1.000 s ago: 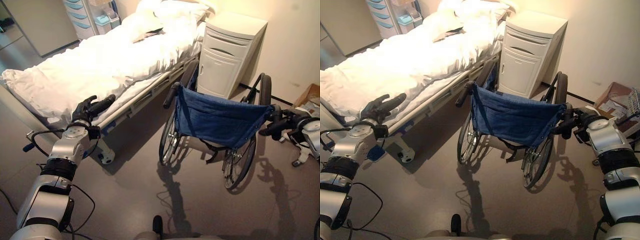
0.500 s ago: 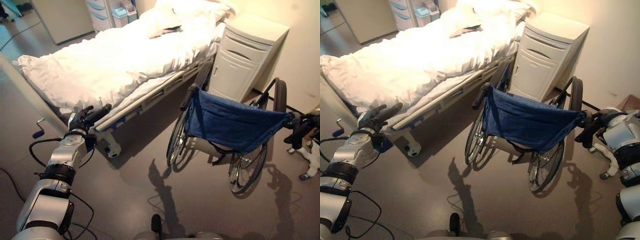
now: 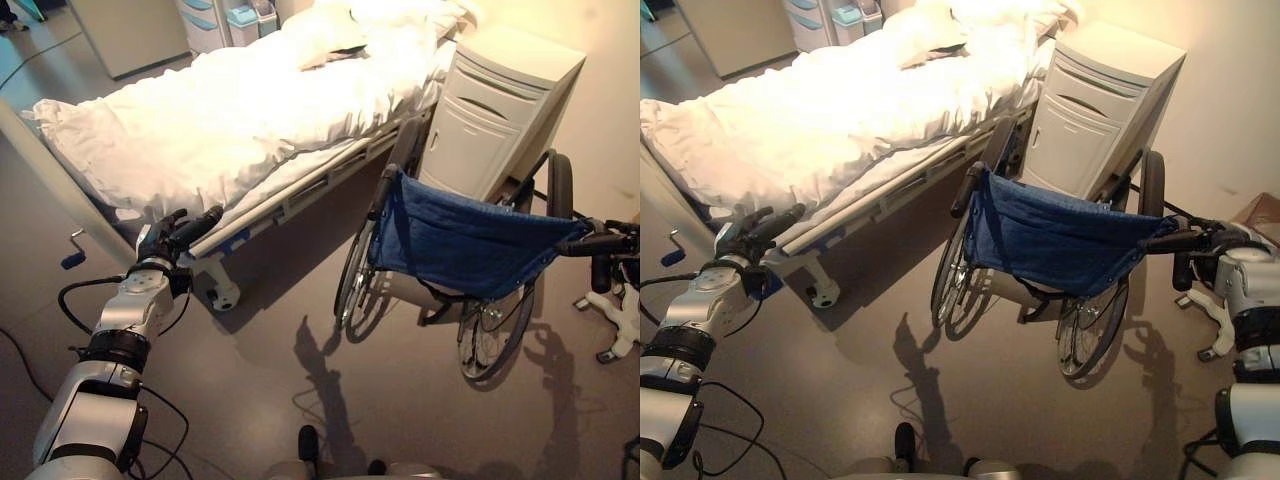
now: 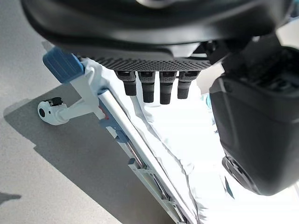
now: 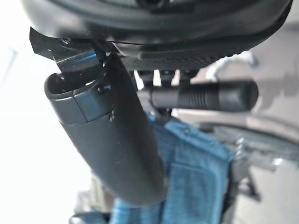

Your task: Push the wheelchair next to the bed

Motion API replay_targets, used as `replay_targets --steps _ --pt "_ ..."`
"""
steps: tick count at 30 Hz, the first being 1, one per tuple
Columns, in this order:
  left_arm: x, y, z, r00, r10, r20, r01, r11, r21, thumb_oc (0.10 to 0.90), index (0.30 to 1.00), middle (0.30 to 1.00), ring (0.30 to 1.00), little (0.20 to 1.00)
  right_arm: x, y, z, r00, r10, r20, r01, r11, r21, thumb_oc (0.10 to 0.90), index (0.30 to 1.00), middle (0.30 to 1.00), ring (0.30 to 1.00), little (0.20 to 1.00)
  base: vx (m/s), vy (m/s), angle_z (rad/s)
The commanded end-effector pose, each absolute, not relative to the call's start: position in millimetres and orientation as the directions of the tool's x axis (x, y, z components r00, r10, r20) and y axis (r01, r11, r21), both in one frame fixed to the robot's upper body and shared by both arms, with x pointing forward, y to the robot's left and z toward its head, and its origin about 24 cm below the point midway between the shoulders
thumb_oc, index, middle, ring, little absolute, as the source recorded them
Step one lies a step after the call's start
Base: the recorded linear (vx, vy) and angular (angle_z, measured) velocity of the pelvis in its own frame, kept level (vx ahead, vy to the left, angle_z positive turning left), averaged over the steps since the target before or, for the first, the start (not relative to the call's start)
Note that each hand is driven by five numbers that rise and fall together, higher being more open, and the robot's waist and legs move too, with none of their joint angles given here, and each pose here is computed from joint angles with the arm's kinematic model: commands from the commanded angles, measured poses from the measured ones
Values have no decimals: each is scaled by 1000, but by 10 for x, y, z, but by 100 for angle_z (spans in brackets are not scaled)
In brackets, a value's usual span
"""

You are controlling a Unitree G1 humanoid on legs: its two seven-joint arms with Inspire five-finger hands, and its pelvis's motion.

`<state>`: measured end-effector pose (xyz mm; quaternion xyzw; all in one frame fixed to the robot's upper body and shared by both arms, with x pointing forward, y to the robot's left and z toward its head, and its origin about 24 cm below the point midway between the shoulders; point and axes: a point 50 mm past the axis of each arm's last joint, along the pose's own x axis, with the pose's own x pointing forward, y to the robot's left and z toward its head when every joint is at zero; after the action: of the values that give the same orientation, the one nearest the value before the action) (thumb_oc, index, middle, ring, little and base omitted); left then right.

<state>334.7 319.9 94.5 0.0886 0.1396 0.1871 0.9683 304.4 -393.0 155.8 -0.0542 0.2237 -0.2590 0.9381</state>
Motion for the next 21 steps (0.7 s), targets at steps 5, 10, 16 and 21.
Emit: replay_targets --steps 5,10,16,21 --pt "3371 3272 1361 928 374 -12 -362 906 221 800 900 900 900 900 3172 -3841 2009 866 -481 -139 499 850 170 800 900 900 900 900 -10 14 -1" --pt "3378 3269 1361 928 372 -8 -361 907 217 800 900 900 900 900 3086 -3988 2113 824 -551 -132 564 776 282 800 900 900 900 900 -29 28 -8" --pt "3391 3238 1348 930 368 -12 -357 909 216 800 900 900 900 900 3002 -4122 2125 778 -616 -121 624 737 261 800 900 900 900 900 -11 9 -3" --pt "3355 3206 1256 925 379 -25 -369 913 172 800 900 900 900 900 2960 -4086 2200 738 -673 47 655 731 193 800 900 900 900 900 -5 11 -2"
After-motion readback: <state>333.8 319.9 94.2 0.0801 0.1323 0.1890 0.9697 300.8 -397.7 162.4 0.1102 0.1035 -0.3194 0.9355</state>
